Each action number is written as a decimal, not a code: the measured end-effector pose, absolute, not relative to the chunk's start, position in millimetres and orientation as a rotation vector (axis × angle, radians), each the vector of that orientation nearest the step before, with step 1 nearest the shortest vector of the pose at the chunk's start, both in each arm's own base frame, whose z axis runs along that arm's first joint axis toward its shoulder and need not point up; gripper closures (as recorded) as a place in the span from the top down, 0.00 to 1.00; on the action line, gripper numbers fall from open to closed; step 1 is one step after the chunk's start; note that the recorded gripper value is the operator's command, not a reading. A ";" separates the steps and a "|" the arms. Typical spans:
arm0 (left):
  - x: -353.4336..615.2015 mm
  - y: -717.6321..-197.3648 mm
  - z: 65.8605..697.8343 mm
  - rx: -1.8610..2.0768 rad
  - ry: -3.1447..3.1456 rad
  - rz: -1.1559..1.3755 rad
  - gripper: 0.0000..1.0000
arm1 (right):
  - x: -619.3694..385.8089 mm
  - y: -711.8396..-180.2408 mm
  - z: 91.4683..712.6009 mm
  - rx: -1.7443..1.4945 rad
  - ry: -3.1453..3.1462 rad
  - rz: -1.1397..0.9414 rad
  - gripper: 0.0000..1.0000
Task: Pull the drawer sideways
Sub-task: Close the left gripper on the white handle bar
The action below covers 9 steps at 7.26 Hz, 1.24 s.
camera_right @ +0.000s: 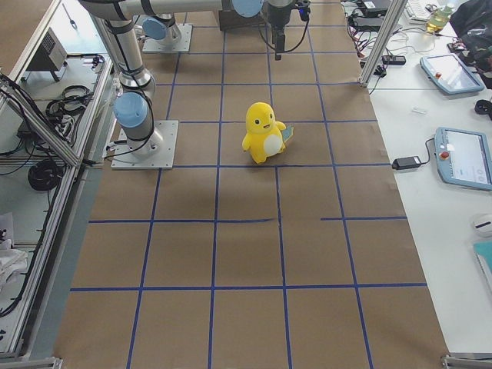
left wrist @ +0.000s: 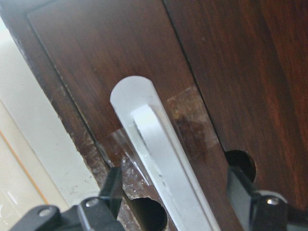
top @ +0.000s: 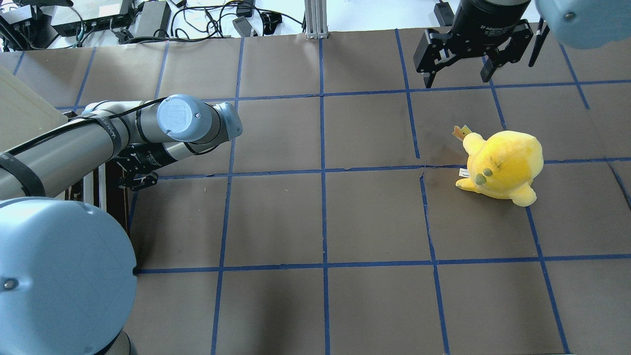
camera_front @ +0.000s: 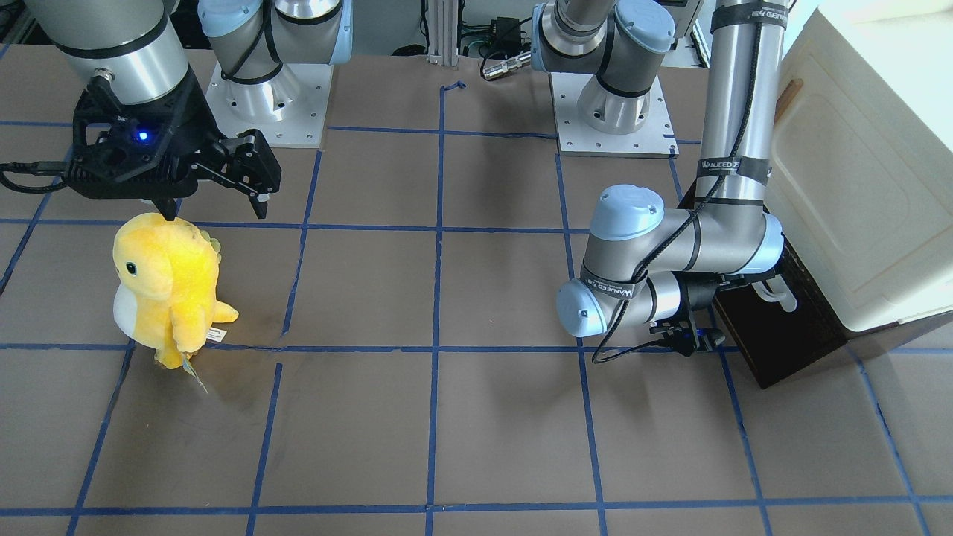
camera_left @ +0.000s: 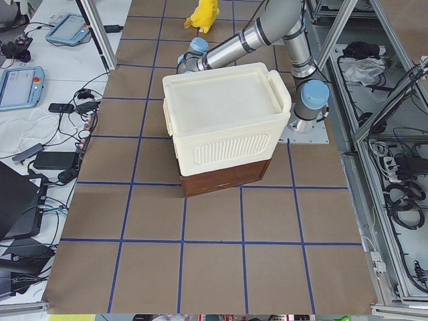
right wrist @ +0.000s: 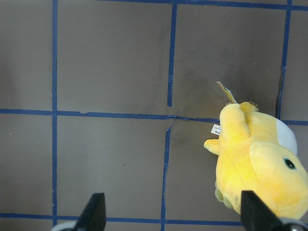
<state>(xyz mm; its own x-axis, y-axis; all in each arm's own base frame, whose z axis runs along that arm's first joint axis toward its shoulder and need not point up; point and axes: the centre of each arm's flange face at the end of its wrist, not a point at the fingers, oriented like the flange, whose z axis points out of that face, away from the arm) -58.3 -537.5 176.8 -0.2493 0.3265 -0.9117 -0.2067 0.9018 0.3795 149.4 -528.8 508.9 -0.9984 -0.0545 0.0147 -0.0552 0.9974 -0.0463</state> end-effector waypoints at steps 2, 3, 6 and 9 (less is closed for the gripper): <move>-57.6 -537.1 176.8 0.083 1.756 0.505 0.31 | 149.4 -528.8 509.0 0.086 -3.126 0.073 1.00; -57.5 -537.2 176.6 0.082 1.757 0.505 0.00 | 149.4 -528.8 508.9 0.086 -3.126 0.073 1.00; -57.4 -538.4 175.2 0.096 1.754 0.512 0.00 | 149.4 -528.8 509.0 0.086 -3.126 0.073 1.00; -57.3 -540.3 171.8 0.099 1.754 0.514 0.00 | 149.4 -528.8 508.9 0.087 -3.126 0.073 1.00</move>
